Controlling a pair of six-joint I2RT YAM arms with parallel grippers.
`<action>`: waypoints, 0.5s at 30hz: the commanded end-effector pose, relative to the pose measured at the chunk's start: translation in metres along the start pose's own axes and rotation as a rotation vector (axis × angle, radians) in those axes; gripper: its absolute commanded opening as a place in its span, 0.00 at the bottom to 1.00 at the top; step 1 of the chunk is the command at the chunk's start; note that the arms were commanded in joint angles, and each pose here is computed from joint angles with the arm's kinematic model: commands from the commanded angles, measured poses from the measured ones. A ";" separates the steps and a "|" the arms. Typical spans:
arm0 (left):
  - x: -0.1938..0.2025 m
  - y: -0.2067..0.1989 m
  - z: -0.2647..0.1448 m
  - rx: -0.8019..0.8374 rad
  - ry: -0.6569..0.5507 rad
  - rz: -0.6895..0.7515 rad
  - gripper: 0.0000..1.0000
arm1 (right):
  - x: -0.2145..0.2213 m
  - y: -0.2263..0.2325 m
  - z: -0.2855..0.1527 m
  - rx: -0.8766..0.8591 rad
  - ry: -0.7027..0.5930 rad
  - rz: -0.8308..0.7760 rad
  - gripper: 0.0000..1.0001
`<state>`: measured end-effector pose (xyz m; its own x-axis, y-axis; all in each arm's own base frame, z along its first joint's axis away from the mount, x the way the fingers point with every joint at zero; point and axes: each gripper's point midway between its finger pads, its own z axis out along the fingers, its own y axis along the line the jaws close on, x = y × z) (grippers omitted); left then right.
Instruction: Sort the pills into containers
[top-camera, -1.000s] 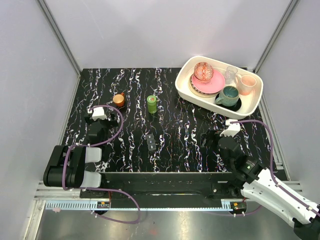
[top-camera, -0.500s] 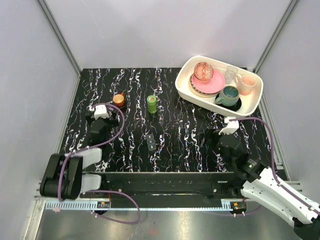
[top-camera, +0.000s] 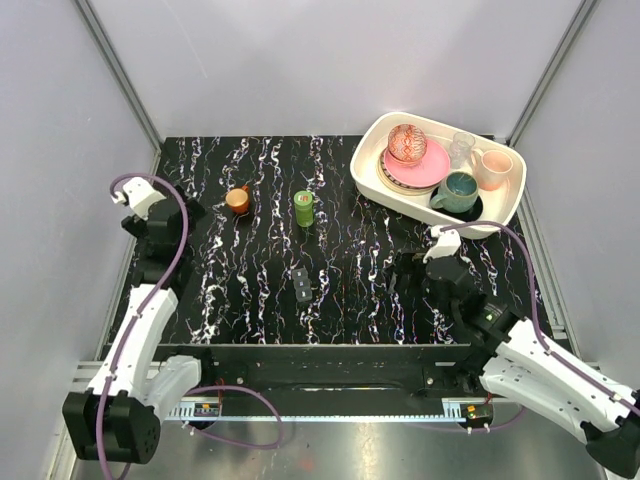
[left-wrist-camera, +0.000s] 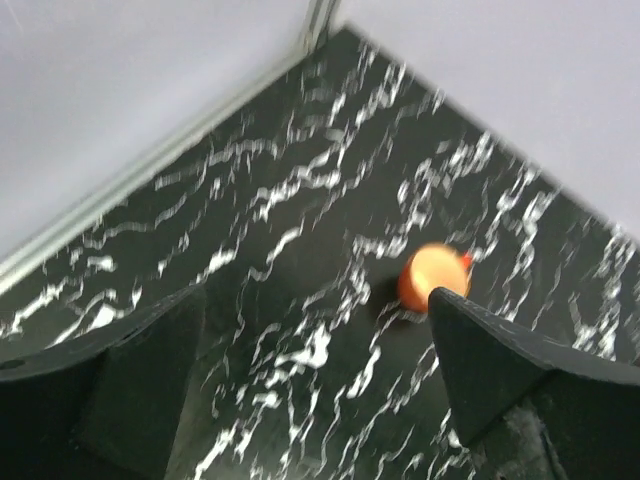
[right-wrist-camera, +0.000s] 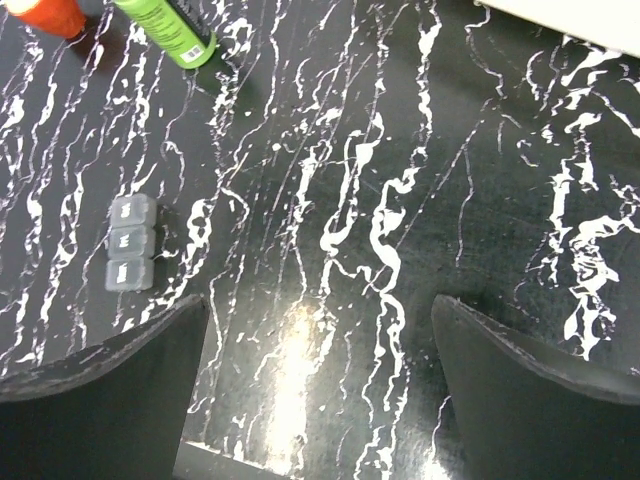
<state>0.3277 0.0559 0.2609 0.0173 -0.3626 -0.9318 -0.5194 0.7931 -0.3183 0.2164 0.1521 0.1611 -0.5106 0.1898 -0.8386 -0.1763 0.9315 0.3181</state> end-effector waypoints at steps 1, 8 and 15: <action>0.062 0.003 -0.012 0.029 0.267 0.005 0.95 | -0.030 0.030 -0.004 -0.092 -0.035 0.043 1.00; 0.094 0.011 -0.026 -0.017 0.414 -0.045 0.95 | -0.024 0.047 0.010 -0.129 0.039 -0.021 0.99; 0.112 -0.036 -0.068 0.363 0.540 -0.079 0.99 | 0.018 0.092 0.048 -0.267 0.295 -0.106 0.93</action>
<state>0.2946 0.0043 0.1674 -0.3348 -0.5553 -0.7613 -0.4600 0.8014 -0.3823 0.2271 0.2075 0.1483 -0.6514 0.0451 -0.7574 -0.2947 0.9048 0.3074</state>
